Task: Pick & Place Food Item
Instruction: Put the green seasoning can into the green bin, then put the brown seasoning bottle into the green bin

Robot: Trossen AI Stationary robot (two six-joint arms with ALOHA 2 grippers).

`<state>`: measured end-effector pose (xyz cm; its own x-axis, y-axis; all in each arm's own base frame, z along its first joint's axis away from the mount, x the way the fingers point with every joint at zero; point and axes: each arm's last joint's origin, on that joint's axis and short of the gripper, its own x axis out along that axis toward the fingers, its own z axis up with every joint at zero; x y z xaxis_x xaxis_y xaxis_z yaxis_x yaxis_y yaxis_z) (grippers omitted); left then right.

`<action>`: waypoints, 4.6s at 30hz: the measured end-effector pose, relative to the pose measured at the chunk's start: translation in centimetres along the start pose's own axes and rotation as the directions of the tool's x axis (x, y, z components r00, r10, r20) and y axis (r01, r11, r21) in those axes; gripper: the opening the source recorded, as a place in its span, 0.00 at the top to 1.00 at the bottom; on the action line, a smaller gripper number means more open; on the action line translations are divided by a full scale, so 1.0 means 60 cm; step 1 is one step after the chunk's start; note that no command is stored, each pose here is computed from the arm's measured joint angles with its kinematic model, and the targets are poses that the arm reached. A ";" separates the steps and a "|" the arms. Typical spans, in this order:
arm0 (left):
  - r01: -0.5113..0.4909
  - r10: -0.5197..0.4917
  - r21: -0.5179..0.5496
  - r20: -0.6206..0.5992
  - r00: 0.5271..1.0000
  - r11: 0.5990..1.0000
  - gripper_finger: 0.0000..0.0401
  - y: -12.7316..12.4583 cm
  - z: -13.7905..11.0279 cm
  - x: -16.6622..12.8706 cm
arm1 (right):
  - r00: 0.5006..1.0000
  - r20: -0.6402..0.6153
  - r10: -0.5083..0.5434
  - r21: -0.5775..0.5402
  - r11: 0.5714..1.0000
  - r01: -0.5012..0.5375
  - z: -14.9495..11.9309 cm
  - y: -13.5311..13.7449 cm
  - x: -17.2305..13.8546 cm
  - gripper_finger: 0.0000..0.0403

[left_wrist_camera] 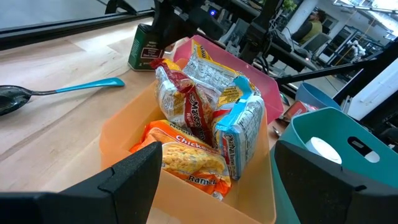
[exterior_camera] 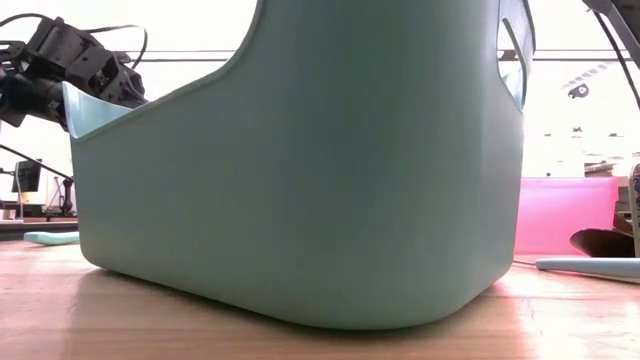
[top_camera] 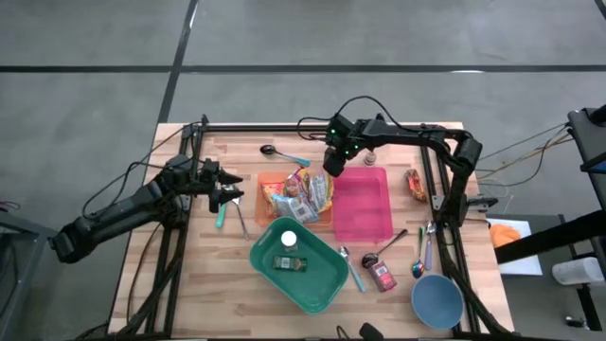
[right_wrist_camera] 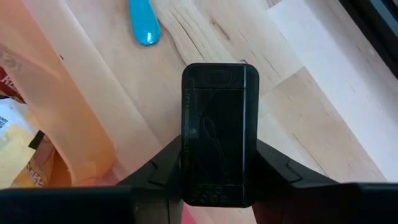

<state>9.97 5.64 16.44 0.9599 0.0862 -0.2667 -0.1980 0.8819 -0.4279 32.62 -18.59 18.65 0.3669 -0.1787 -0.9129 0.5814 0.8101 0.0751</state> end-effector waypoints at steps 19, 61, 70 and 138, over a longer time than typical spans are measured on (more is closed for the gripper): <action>0.000 0.000 0.000 0.000 1.000 1.000 0.21 0.000 0.000 0.000 | 0.991 0.137 0.012 0.001 1.000 -0.012 0.010 0.000 -0.085 0.65; 0.000 0.000 -0.001 -0.001 1.000 1.000 0.21 0.000 0.000 0.000 | 0.800 0.239 0.551 -0.307 0.824 -0.476 -0.111 0.205 -0.345 0.70; 0.000 0.000 -0.001 -0.001 1.000 1.000 0.21 0.000 0.000 0.000 | 0.857 0.145 0.494 -0.128 0.868 -0.479 -0.132 0.306 -0.274 0.66; -0.005 0.005 -0.010 -0.016 1.000 1.000 0.21 0.001 -0.003 0.000 | 0.962 -0.104 0.251 0.182 0.956 -0.230 -0.150 0.477 -0.127 0.40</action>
<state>9.93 5.61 16.26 0.9557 0.0830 -0.2826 -0.2048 0.8768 -0.4350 39.95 10.98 24.12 0.4238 0.0895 -0.9013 0.6038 0.7139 0.3547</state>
